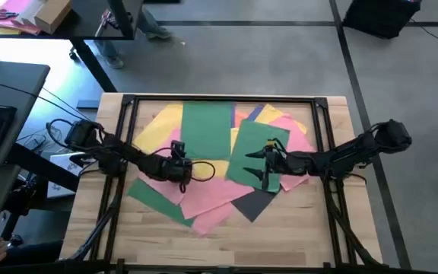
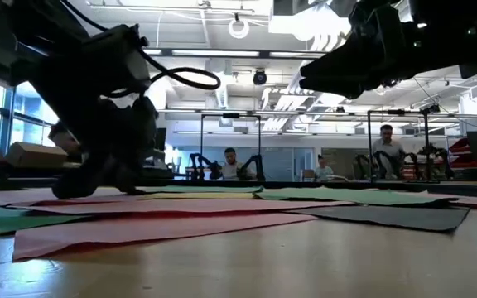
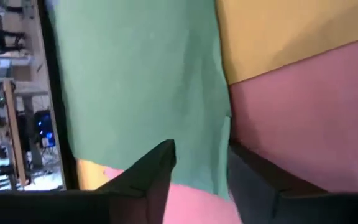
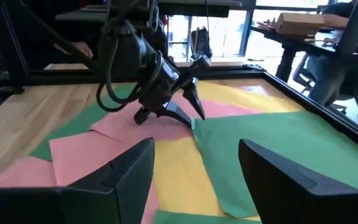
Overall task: Organize paper
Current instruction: Move the green paper to the bottom left of the table
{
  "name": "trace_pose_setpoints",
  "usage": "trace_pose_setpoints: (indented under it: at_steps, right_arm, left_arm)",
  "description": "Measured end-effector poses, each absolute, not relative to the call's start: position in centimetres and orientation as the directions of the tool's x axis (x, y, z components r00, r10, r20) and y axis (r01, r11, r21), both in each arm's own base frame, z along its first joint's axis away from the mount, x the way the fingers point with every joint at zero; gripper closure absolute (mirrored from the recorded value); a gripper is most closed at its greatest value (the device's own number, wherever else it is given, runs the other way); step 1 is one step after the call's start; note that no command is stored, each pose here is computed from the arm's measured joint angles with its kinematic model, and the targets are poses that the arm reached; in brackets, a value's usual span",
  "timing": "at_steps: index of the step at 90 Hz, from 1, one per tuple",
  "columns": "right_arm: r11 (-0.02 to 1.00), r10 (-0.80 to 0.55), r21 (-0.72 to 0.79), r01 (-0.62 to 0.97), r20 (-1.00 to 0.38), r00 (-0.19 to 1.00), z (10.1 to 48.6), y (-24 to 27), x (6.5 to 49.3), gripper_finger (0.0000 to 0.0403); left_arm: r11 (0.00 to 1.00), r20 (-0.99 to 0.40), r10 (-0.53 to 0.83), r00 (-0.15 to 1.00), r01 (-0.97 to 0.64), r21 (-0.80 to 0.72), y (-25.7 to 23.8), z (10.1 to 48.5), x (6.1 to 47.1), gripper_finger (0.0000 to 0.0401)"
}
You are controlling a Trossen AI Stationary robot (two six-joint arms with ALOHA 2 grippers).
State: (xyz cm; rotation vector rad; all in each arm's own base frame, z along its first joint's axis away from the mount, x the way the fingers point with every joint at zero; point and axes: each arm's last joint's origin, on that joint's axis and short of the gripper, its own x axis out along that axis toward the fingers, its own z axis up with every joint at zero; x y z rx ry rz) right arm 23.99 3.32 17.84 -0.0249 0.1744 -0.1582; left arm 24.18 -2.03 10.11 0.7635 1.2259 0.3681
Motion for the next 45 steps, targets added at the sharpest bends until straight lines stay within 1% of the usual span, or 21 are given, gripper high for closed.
trace_pose_setpoints:
  at_steps: [14,18,27,35,45]
  right_arm:
    - [0.987,-0.159,-0.032,0.155,-0.179,0.971,17.8,3.3,24.0,0.0183]
    - [0.987,-0.158,-0.022,0.157,-0.181,0.971,17.7,3.3,24.0,0.0183]
    - [0.987,-0.158,-0.019,0.158,-0.180,0.971,17.7,3.3,24.0,0.0183]
    - [0.987,-0.158,-0.018,0.157,-0.180,0.971,17.7,3.3,24.0,0.0183]
    - [0.987,-0.158,-0.018,0.157,-0.180,0.971,17.7,3.3,24.0,0.0183]
  left_arm:
    - [0.759,-0.739,0.601,0.304,0.073,0.647,-1.2,10.0,24.3,0.0377]
    - [0.766,-0.743,0.597,0.303,0.060,0.640,-1.1,10.0,24.3,0.0391]
    - [0.764,-0.739,0.603,0.302,0.051,0.644,-1.1,10.1,24.4,0.0396]
    - [0.753,-0.738,0.606,0.298,0.084,0.652,-1.5,10.5,24.8,0.0400]
    - [0.756,-0.753,0.587,0.296,0.132,0.641,-2.7,12.3,26.1,0.0401]
